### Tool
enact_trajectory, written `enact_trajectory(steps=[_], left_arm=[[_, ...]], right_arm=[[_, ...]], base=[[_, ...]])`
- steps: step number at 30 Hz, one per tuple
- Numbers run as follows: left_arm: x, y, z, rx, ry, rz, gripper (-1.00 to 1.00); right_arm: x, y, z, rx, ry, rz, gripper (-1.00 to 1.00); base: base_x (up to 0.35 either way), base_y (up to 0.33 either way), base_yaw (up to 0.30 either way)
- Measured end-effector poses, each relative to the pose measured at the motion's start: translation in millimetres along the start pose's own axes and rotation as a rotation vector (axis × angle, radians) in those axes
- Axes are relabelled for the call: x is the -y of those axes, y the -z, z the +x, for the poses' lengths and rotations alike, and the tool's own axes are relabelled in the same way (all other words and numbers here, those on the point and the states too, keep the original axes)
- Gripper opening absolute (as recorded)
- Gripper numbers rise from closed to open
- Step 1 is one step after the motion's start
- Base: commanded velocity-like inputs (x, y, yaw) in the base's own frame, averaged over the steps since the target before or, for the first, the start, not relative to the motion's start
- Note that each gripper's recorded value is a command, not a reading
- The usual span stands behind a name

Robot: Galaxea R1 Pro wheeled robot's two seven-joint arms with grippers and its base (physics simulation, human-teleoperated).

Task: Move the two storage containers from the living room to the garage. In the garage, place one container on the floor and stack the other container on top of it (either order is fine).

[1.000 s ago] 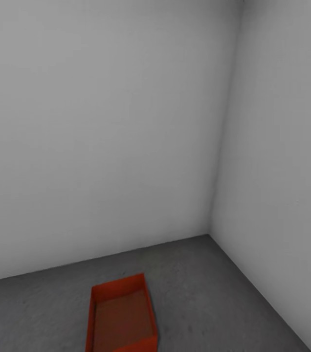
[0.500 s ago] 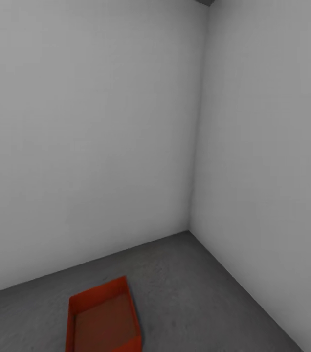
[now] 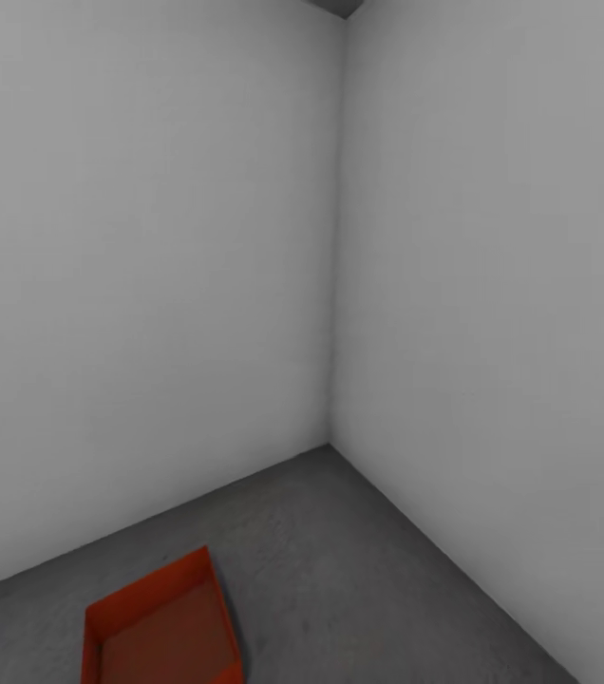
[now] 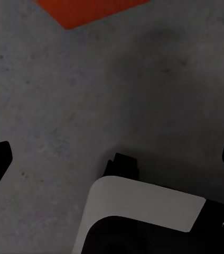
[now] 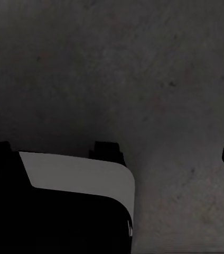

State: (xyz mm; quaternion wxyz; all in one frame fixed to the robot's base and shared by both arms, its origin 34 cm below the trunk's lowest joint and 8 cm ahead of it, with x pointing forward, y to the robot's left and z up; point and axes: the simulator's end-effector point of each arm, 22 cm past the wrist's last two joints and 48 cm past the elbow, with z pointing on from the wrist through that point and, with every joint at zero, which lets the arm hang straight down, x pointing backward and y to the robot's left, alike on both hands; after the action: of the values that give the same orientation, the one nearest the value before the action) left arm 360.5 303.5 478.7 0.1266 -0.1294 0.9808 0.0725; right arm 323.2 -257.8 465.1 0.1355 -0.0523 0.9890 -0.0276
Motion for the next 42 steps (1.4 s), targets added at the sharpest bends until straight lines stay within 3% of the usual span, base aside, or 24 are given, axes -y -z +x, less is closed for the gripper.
enact_trajectory(steps=[15, 42], left_arm=[[0.1, 0.0, 0.0, 0.000, -0.001, 0.001, 1.00], [0.3, 0.0, -0.4, 0.002, -0.001, 0.001, 1.00]], right_arm=[[5.2, -0.1, -3.4, 0.014, 0.003, 0.014, 1.00], [1.5, -0.1, -3.0, 0.012, 0.005, 0.001, 1.00]], base=[[0.000, 0.000, -0.134], [0.000, 0.000, -0.279]])
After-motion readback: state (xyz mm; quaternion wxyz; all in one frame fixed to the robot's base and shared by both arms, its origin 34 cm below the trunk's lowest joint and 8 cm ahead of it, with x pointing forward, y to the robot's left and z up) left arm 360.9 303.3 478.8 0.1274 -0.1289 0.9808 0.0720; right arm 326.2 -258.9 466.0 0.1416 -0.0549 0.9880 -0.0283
